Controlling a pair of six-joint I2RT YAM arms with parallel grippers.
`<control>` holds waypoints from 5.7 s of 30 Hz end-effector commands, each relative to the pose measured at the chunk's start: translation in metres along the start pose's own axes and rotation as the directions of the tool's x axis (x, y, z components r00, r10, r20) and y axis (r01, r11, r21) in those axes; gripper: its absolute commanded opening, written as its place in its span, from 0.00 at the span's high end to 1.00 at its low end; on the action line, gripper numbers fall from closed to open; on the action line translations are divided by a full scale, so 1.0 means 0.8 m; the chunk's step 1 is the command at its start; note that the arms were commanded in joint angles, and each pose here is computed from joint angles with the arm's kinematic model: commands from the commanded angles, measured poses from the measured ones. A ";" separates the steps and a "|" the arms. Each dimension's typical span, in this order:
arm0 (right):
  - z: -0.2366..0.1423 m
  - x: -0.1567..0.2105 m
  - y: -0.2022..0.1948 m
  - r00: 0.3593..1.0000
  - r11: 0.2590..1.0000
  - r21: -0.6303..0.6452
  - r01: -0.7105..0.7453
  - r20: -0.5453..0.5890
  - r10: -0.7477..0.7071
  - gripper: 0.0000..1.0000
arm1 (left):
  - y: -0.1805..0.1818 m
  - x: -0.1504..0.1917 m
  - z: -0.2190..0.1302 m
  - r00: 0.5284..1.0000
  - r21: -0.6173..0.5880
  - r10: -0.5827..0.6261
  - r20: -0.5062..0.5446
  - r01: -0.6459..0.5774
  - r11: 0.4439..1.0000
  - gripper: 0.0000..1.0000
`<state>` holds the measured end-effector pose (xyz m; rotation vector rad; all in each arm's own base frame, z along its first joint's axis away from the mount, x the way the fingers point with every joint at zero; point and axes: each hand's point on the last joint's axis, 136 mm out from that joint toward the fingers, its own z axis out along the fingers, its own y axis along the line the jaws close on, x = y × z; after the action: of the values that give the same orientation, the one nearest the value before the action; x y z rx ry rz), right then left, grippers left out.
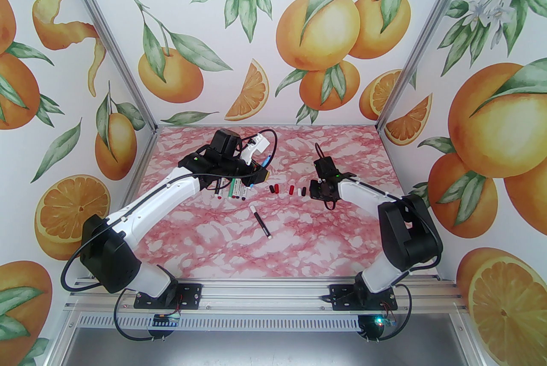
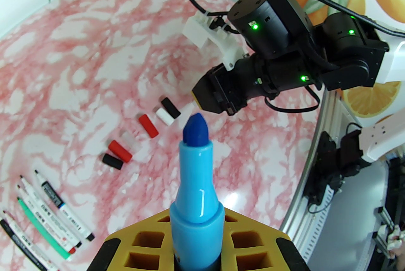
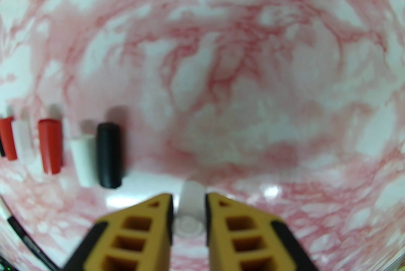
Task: Open the pen caps
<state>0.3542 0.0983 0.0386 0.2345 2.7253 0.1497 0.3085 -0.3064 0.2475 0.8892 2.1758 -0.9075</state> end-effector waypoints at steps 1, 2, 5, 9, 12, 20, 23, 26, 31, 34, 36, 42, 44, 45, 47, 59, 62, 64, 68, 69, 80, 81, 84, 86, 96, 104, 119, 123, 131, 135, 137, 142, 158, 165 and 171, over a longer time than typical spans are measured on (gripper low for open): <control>-0.008 -0.014 -0.005 1.000 1.000 0.026 -0.001 0.027 0.000 0.79 | -0.006 -0.006 -0.006 1.000 0.026 0.009 0.020 -0.010 1.000 0.93; -0.011 -0.015 -0.005 1.000 1.000 0.025 0.000 0.026 -0.001 0.80 | -0.007 -0.006 -0.006 1.000 0.028 0.008 0.021 -0.008 1.000 0.93; -0.024 -0.016 0.000 1.000 1.000 0.007 0.004 0.019 -0.004 0.80 | -0.010 -0.008 -0.008 1.000 0.037 0.009 0.025 -0.009 0.999 0.93; -0.043 -0.016 0.005 0.999 0.999 0.001 0.032 -0.033 -0.032 0.80 | -0.011 -0.009 -0.011 1.000 0.033 0.014 0.026 -0.015 0.999 0.93; -0.055 -0.016 0.010 0.997 0.999 -0.010 0.042 -0.071 -0.043 0.80 | -0.010 -0.010 -0.015 0.999 0.019 0.025 0.033 -0.026 0.999 0.92; -0.053 -0.019 0.033 0.977 0.998 -0.063 0.030 -0.208 -0.043 0.81 | -0.011 -0.015 -0.029 0.997 -0.018 0.049 0.054 -0.048 0.999 0.92; -0.048 -0.020 0.039 0.965 0.997 -0.074 0.034 -0.258 -0.052 0.81 | -0.013 -0.018 -0.035 0.996 -0.023 0.058 0.067 -0.056 0.998 0.92; -0.042 -0.020 0.040 0.950 0.997 -0.065 0.051 -0.303 -0.068 0.81 | -0.017 -0.021 -0.038 0.995 -0.016 0.061 0.074 -0.060 0.998 0.91; -0.030 -0.014 0.042 0.927 0.996 -0.069 0.058 -0.365 -0.079 0.81 | -0.014 -0.020 -0.039 0.996 -0.032 0.064 0.067 -0.062 0.998 0.91; -0.023 -0.011 0.042 0.916 0.996 -0.069 0.059 -0.392 -0.081 0.81 | -0.015 -0.020 -0.039 0.996 -0.029 0.065 0.067 -0.063 0.998 0.91; -0.016 -0.009 0.041 0.911 0.996 -0.066 0.056 -0.404 -0.078 0.81 | -0.016 -0.020 -0.039 0.996 -0.027 0.066 0.067 -0.064 0.998 0.91; 0.000 -0.005 0.045 0.905 0.996 -0.084 0.040 -0.420 -0.072 0.80 | -0.016 -0.018 -0.038 0.996 -0.025 0.063 0.058 -0.062 0.998 0.90; 0.004 -0.006 0.044 0.905 0.996 -0.083 0.034 -0.420 -0.066 0.80 | -0.015 -0.017 -0.037 0.996 -0.027 0.065 0.056 -0.064 0.998 0.90; 0.006 -0.006 0.044 0.906 0.996 -0.086 0.029 -0.419 -0.062 0.80 | -0.015 -0.017 -0.038 0.996 -0.029 0.065 0.057 -0.064 0.998 0.90; 0.010 -0.006 0.044 0.904 0.996 -0.089 0.023 -0.425 -0.059 0.80 | -0.015 -0.015 -0.036 0.996 -0.029 0.065 0.052 -0.064 0.998 0.90; 0.029 -0.016 0.036 0.912 0.997 -0.077 -0.015 -0.409 -0.018 0.80 | -0.016 -0.012 -0.033 0.997 -0.029 0.069 0.044 -0.068 0.997 0.90; 0.033 -0.021 0.034 0.916 0.997 -0.076 -0.029 -0.402 -0.004 0.80 | -0.016 -0.012 -0.032 0.997 -0.027 0.069 0.042 -0.068 0.997 0.90; 0.035 -0.022 0.033 0.916 0.997 -0.075 -0.035 -0.401 0.002 0.80 | -0.016 -0.011 -0.032 0.997 -0.026 0.068 0.040 -0.067 0.997 0.90; 0.038 -0.029 0.033 0.921 0.996 -0.079 -0.049 -0.389 0.015 0.80 | -0.016 -0.011 -0.031 0.997 -0.027 0.070 0.039 -0.069 0.997 0.90; 0.038 -0.030 0.035 0.922 0.995 -0.084 -0.053 -0.388 0.016 0.80 | -0.016 -0.010 -0.030 0.997 -0.027 0.069 0.037 -0.068 0.997 0.90; 0.045 -0.039 0.038 0.926 0.994 -0.091 -0.067 -0.377 0.028 0.75 | -0.014 -0.008 -0.027 0.997 -0.030 0.067 0.028 -0.066 0.997 0.90; 0.046 -0.039 0.037 0.926 0.994 -0.088 -0.068 -0.377 0.030 0.75 | -0.015 -0.008 -0.027 0.997 -0.029 0.069 0.027 -0.068 0.997 0.90; 0.045 -0.041 0.037 0.928 0.994 -0.086 -0.065 -0.370 0.028 0.72 | -0.015 -0.007 -0.026 0.997 -0.027 0.068 0.026 -0.067 0.997 0.90; 0.043 -0.043 0.036 0.932 0.994 -0.087 -0.065 -0.362 0.029 0.71 | -0.014 -0.006 -0.025 0.997 -0.029 0.068 0.024 -0.068 0.997 0.90; -0.001 -0.061 0.043 0.979 0.986 -0.159 -0.043 -0.204 0.009 0.67 | -0.012 -0.003 -0.013 0.998 -0.018 0.057 0.037 -0.057 0.998 0.90; -0.062 -0.052 0.050 1.000 0.965 -0.261 -0.019 -0.018 0.015 0.54 | 0.004 0.001 -0.010 0.998 -0.073 0.046 0.050 -0.042 0.996 0.90; -0.197 -0.007 0.078 0.937 0.906 -0.373 0.199 0.345 -0.064 0.08 | 0.066 0.018 0.015 0.997 -0.273 -0.084 0.000 0.080 0.959 0.90; -0.218 0.003 0.073 0.921 0.893 -0.384 0.236 0.382 -0.079 0.00 | 0.082 0.032 0.015 0.990 -0.343 -0.138 0.011 0.133 0.930 0.90; -0.249 0.021 0.075 0.916 0.854 -0.471 0.221 0.400 -0.017 0.00 | 0.112 0.061 0.025 0.963 -0.462 -0.268 0.022 0.247 0.851 0.90; -0.259 0.026 0.068 0.917 0.855 -0.480 0.197 0.399 0.012 0.00 | 0.120 0.068 0.039 0.954 -0.486 -0.299 0.023 0.272 0.830 0.90; -0.263 0.031 0.059 0.916 0.869 -0.459 0.183 0.400 0.018 0.00 | 0.125 0.074 0.050 0.948 -0.498 -0.319 0.014 0.284 0.820 0.91; -0.266 0.037 0.038 0.916 0.905 -0.391 0.166 0.401 0.005 0.00 | 0.137 0.082 0.080 0.936 -0.511 -0.352 0.007 0.306 0.804 0.91; -0.259 0.056 0.016 0.926 0.933 -0.309 0.184 0.373 -0.059 0.00 | 0.185 0.105 0.135 0.928 -0.645 -0.372 -0.032 0.265 0.716 0.90; -0.248 0.057 0.019 0.934 0.934 -0.307 0.183 0.350 -0.068 0.00 | 0.203 0.120 0.136 0.923 -0.708 -0.381 -0.050 0.236 0.665 0.89; -0.246 0.057 0.021 0.937 0.931 -0.316 0.184 0.343 -0.069 0.00 | 0.211 0.132 0.137 0.920 -0.734 -0.388 -0.060 0.223 0.641 0.87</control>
<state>0.2360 0.1095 0.2065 -0.0157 2.3230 0.5065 0.3984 -0.2648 0.0426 0.2474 2.6240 -0.0507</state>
